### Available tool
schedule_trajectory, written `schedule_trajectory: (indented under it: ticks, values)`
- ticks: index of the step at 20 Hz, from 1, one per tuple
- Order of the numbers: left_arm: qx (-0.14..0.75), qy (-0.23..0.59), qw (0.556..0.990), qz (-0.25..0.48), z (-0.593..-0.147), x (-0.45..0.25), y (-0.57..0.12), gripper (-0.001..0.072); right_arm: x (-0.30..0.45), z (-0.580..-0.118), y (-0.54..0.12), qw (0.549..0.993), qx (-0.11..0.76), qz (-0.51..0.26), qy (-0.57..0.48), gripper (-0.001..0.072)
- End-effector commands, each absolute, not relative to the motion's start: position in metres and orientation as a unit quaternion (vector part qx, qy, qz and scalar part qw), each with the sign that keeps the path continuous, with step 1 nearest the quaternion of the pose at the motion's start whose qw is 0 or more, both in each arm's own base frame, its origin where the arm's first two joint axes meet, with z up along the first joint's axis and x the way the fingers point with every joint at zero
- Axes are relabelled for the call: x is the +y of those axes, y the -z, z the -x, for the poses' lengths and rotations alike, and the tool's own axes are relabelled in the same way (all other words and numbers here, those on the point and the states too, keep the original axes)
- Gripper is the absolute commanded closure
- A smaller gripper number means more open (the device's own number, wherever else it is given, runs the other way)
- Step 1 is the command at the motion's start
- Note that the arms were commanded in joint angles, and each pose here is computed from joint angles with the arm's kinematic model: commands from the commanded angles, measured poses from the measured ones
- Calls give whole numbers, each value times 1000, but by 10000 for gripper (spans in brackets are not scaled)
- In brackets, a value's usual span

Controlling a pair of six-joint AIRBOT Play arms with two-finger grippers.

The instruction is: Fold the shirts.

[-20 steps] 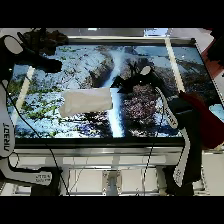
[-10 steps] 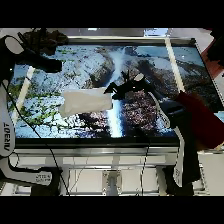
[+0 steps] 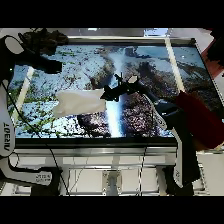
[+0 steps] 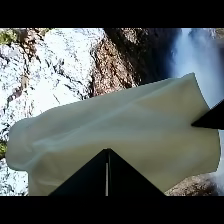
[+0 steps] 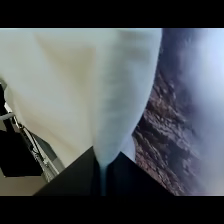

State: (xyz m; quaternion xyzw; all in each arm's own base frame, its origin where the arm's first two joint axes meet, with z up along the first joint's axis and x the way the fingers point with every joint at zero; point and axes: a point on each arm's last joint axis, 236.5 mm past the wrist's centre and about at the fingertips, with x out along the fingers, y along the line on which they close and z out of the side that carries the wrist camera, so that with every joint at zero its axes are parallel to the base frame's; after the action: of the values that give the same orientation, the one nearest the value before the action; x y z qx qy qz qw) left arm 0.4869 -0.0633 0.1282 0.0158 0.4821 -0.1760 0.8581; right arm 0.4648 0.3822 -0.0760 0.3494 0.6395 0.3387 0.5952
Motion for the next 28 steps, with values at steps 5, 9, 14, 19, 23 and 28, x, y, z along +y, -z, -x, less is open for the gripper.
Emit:
schedule_trajectory:
  ticks: [5,9,14,19,23,28]
  values:
    - [487,182,854,-24,-484,-63,-126,692,334,-520,-4,639,533,-396,-388,689]
    - [488,181,854,-22,-484,-64,-126,692,242,-538,-59,695,507,-364,-357,689]
    - [509,197,838,-14,-471,-70,-122,692,79,-525,-110,771,512,-323,-198,689]
    - [517,201,832,5,-466,-76,-122,692,-80,-443,-164,805,512,-300,-13,690]
    - [510,223,830,26,-465,-90,-127,692,-175,-343,-187,779,522,-321,133,690]
    - [506,243,826,45,-463,-101,-132,692,-245,-263,-205,755,488,-347,267,692]
